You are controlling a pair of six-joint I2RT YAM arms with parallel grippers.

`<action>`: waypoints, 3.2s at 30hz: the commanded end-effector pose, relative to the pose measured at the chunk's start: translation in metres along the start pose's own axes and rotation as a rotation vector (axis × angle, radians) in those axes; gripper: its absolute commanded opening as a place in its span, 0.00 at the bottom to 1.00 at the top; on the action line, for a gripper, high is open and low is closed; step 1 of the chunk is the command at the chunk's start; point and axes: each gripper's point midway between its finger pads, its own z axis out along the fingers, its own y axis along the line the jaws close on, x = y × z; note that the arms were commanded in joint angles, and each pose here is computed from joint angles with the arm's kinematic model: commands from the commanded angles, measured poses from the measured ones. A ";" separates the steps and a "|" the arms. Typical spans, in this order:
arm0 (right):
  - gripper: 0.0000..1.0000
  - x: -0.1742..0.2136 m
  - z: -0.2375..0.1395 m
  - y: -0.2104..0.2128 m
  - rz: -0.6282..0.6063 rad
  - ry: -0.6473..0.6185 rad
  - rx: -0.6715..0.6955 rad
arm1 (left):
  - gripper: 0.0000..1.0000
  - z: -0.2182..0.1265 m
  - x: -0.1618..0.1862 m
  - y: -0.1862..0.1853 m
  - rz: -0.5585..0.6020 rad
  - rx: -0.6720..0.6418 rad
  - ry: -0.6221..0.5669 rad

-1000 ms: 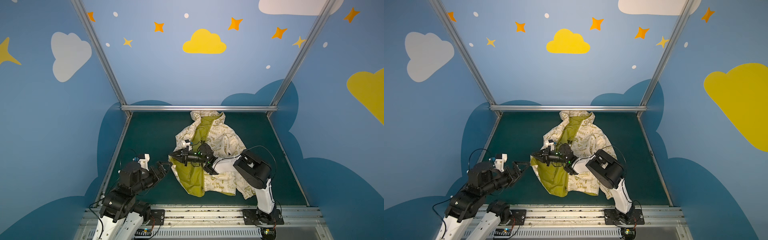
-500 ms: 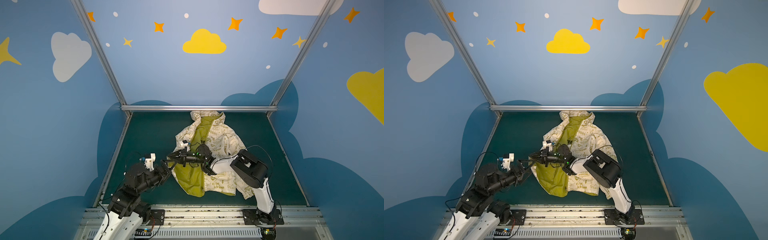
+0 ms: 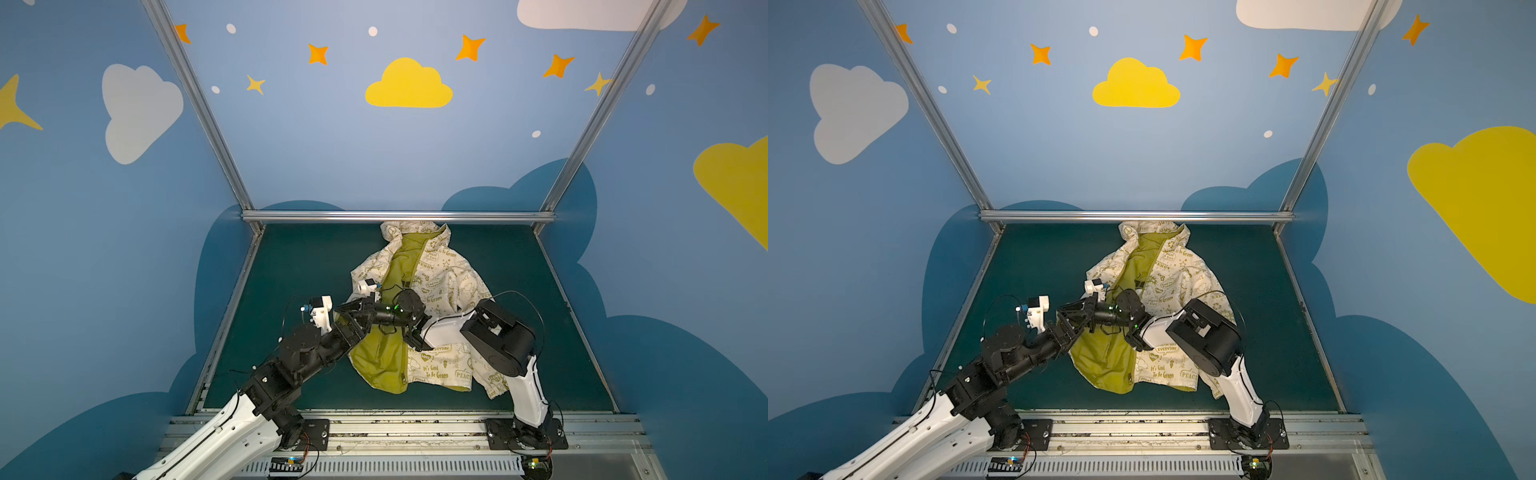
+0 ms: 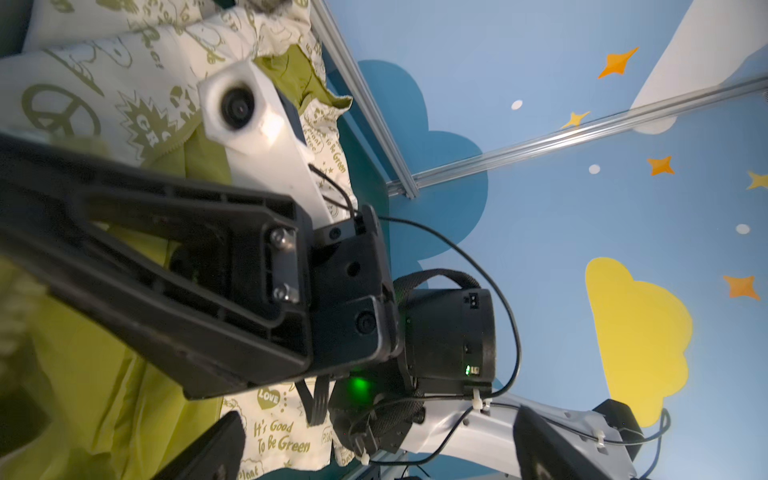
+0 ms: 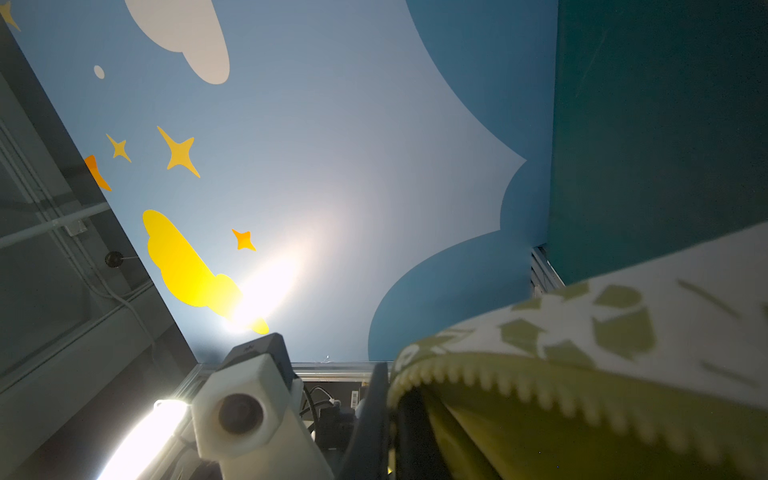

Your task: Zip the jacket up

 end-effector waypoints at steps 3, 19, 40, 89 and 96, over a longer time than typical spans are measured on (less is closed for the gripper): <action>0.00 0.012 -0.006 0.036 -0.049 0.002 -0.102 | 0.99 -0.005 -0.026 -0.004 -0.035 0.115 -0.198; 0.00 0.025 -0.033 0.029 -0.045 -0.026 -0.063 | 0.99 -0.015 -0.038 0.031 -0.108 0.086 -0.328; 0.00 0.025 -0.079 -0.002 -0.068 -0.066 0.035 | 0.95 0.001 -0.017 0.056 -0.115 0.047 -0.244; 0.00 0.023 -0.083 -0.033 -0.004 -0.070 0.094 | 0.65 -0.002 0.024 0.093 -0.094 -0.124 -0.030; 0.00 0.026 -0.072 -0.004 -0.057 -0.034 0.037 | 0.73 -0.001 0.026 0.096 -0.142 -0.086 -0.040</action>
